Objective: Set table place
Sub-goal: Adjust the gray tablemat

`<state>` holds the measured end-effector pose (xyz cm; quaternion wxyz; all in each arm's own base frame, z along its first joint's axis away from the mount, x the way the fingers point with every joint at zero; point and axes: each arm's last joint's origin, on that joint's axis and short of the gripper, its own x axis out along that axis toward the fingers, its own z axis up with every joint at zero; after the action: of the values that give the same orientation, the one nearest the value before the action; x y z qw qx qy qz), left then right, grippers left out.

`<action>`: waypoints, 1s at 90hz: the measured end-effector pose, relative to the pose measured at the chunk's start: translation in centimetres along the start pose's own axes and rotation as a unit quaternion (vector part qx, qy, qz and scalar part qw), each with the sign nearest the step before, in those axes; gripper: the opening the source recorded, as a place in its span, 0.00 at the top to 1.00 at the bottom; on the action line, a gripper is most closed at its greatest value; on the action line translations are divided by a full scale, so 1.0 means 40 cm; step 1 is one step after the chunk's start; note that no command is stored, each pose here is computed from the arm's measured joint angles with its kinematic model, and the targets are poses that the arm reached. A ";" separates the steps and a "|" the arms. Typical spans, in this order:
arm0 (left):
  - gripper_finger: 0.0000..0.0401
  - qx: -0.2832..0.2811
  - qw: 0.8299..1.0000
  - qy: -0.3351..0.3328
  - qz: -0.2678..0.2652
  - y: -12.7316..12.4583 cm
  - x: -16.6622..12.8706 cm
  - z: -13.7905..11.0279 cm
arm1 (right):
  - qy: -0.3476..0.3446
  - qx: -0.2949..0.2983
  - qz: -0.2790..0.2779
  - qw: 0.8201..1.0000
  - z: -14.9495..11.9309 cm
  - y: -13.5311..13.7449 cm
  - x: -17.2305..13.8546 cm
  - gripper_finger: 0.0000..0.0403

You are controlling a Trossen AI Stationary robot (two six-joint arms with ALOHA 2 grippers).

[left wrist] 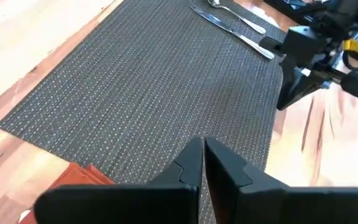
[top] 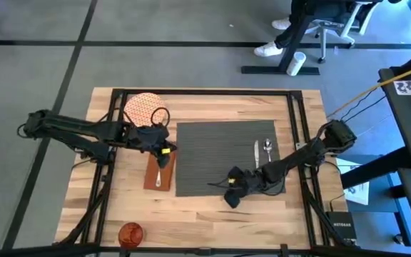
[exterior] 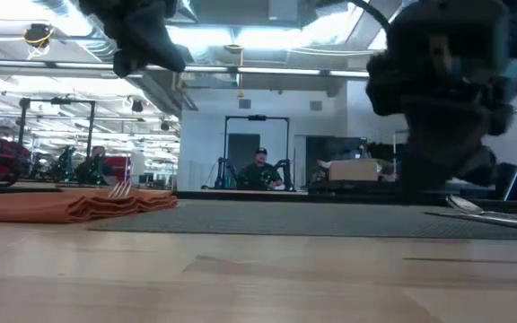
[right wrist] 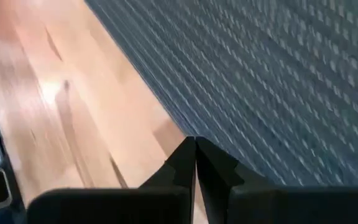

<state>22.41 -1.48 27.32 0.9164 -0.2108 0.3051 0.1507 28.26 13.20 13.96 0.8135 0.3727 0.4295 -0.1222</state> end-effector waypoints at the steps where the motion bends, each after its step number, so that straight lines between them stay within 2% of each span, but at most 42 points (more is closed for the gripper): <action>1: 1.00 0.000 1.000 0.000 -0.001 -0.001 0.000 0.000 | -0.002 0.000 0.000 1.000 0.001 0.002 0.000 1.00; 17: 1.00 -0.021 0.999 0.033 0.007 -0.009 -0.008 -0.020 | -0.013 0.000 0.002 1.000 0.007 0.011 -0.003 1.00; 44: 1.00 -0.004 0.993 0.118 0.026 -0.037 -0.044 -0.071 | -0.013 -0.002 -0.007 1.000 0.006 0.007 -0.003 1.00; 71: 1.00 -0.013 0.988 0.149 0.028 -0.065 -0.067 -0.115 | -0.020 -0.004 -0.024 1.000 0.014 -0.003 -0.002 1.00; 90: 1.00 -0.011 0.981 0.187 0.056 -0.067 -0.086 -0.150 | -0.017 -0.010 -0.030 0.999 0.023 -0.010 0.000 1.00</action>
<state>17.87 -7.16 25.92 0.8309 -0.2281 0.4805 0.1635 28.61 12.27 14.09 0.8202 0.3491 0.4281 -0.1485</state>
